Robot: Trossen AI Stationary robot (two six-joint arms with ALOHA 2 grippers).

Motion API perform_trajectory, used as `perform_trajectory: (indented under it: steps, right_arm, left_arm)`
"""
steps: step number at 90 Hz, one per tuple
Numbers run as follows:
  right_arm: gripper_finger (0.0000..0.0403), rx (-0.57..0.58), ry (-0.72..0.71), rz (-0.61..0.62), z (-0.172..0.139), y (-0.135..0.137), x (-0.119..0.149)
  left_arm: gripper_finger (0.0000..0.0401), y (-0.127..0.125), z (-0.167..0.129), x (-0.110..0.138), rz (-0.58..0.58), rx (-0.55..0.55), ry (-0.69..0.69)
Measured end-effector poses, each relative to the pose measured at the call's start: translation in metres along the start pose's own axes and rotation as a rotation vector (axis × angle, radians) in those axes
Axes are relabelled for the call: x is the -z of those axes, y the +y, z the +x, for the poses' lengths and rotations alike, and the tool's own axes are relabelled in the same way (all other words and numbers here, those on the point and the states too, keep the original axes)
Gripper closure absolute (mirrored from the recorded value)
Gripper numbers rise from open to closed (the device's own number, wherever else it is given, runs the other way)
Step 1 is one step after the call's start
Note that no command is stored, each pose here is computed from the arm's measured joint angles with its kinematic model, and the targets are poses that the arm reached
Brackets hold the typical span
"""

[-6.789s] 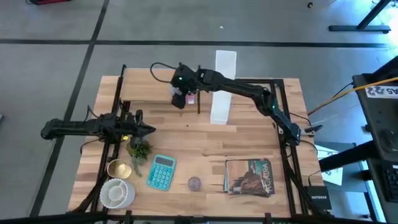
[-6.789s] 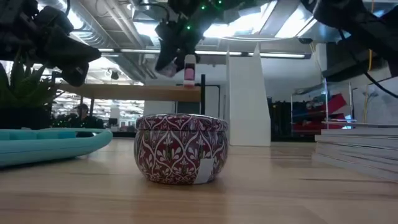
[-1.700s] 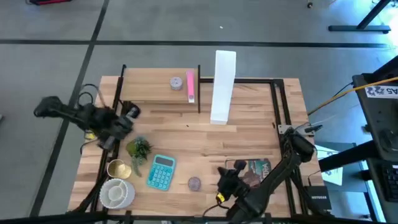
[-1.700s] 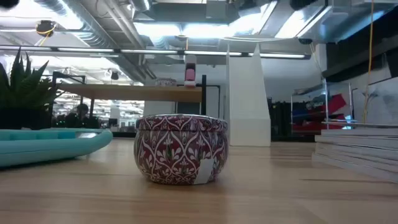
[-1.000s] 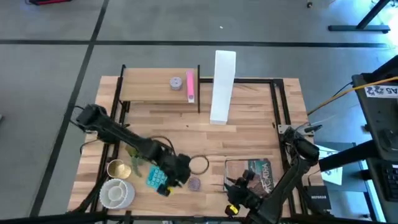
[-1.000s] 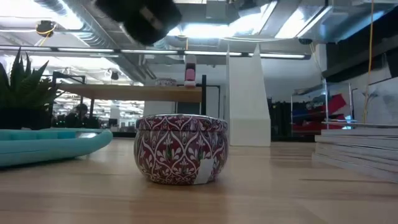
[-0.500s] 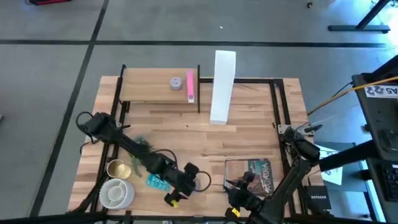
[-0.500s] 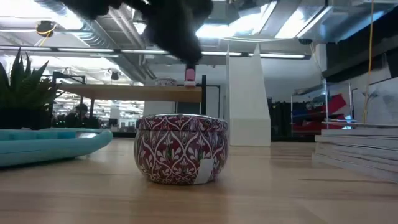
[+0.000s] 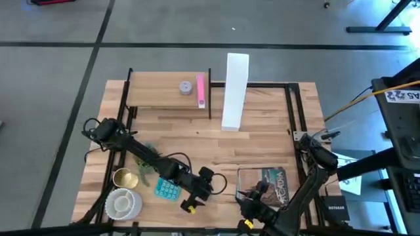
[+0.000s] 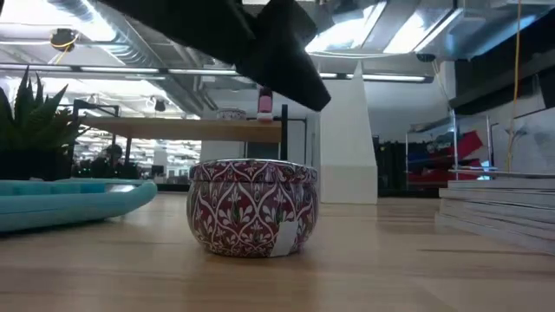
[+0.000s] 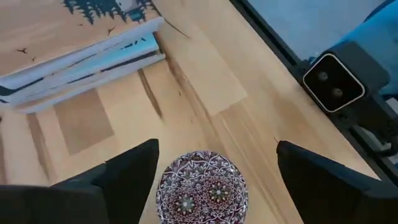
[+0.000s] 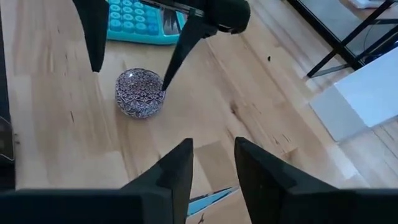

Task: Stock shelves
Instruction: Put the red patterned scented candle on the shelf

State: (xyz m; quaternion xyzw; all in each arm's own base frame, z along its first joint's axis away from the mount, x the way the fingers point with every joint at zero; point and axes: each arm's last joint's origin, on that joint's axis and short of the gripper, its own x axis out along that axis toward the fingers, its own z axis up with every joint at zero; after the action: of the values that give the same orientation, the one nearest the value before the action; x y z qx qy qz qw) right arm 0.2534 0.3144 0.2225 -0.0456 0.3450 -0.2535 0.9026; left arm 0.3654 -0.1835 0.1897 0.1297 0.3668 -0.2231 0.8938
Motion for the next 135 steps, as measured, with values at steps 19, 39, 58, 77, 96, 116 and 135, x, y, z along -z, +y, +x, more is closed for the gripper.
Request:
perform_trajectory:
  steps: [19, 39, 58, 77, 96, 116, 135]
  right_arm:
    - [0.0299, -0.009, -0.002, 0.012, 0.0, 0.001, 0.0]
    - [0.0299, -0.009, -0.007, 0.014, 0.0, 0.002, 0.0]
    - [0.0299, -0.007, -0.003, 0.011, 0.007, 0.003, 0.009]
    - [0.0299, -0.027, 0.009, 0.032, 0.016, 0.007, 0.021]
    - [0.0299, -0.046, 0.012, 0.054, 0.016, 0.01, 0.02]
    - [0.0299, -0.05, 0.004, 0.063, 0.016, 0.01, 0.019]
    - [0.0299, -0.039, -0.06, 0.075, 0.016, 0.011, 0.017]
  left_arm:
    - [0.009, 0.002, 0.007, 0.006, -0.026, -0.02, 0.031]
    - [0.0077, 0.003, 0.031, 0.024, -0.003, -0.025, 0.119]
    - [0.0068, 0.003, 0.036, 0.028, -0.015, -0.042, 0.138]
    - [0.0086, 0.002, 0.036, 0.029, -0.083, -0.051, 0.142]
    - [0.0134, 0.003, 0.035, 0.028, -0.176, -0.072, 0.14]
    - [0.0134, 0.009, -0.005, 0.016, -0.217, -0.221, 0.227]
    - [0.0134, 0.051, -0.1, -0.009, -0.352, -0.492, 0.257]
